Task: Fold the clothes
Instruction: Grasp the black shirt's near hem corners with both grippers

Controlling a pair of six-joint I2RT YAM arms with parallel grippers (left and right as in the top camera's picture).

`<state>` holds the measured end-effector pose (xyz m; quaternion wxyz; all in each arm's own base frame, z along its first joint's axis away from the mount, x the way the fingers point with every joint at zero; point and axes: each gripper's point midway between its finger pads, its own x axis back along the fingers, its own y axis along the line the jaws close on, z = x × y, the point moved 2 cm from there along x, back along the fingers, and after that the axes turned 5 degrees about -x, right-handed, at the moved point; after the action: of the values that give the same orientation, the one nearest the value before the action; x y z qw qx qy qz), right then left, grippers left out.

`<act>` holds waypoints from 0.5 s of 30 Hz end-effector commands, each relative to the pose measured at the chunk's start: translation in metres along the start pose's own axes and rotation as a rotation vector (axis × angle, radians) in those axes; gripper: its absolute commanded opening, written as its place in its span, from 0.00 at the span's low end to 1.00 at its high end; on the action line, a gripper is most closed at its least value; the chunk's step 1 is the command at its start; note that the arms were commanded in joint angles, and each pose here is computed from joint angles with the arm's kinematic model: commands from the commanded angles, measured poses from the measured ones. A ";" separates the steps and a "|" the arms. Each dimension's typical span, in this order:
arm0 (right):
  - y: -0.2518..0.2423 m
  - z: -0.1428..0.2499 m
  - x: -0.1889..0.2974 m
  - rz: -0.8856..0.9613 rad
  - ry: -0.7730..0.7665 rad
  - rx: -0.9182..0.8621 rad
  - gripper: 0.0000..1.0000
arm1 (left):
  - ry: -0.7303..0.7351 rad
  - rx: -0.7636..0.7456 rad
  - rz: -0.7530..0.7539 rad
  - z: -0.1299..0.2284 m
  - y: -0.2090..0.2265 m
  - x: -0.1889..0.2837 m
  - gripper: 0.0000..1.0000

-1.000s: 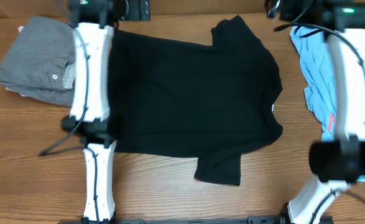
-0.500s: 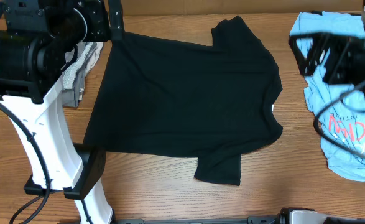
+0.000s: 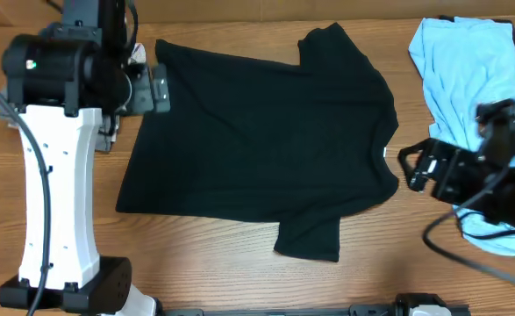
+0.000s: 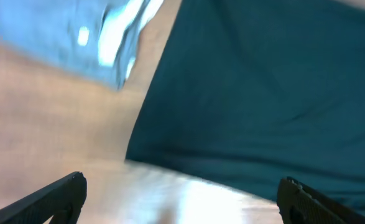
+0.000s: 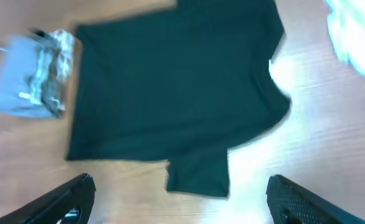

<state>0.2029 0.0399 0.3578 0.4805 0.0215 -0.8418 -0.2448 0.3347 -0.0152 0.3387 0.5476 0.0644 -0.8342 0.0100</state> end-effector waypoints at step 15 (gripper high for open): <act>-0.048 0.113 -0.179 0.083 0.430 -0.069 0.91 | 0.390 0.252 -0.101 0.101 0.031 -0.162 1.00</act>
<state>0.2010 0.0828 0.1516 0.6539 0.0174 -0.7176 -0.2389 0.3145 0.0186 0.1705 0.6789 0.1616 -0.7138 0.0586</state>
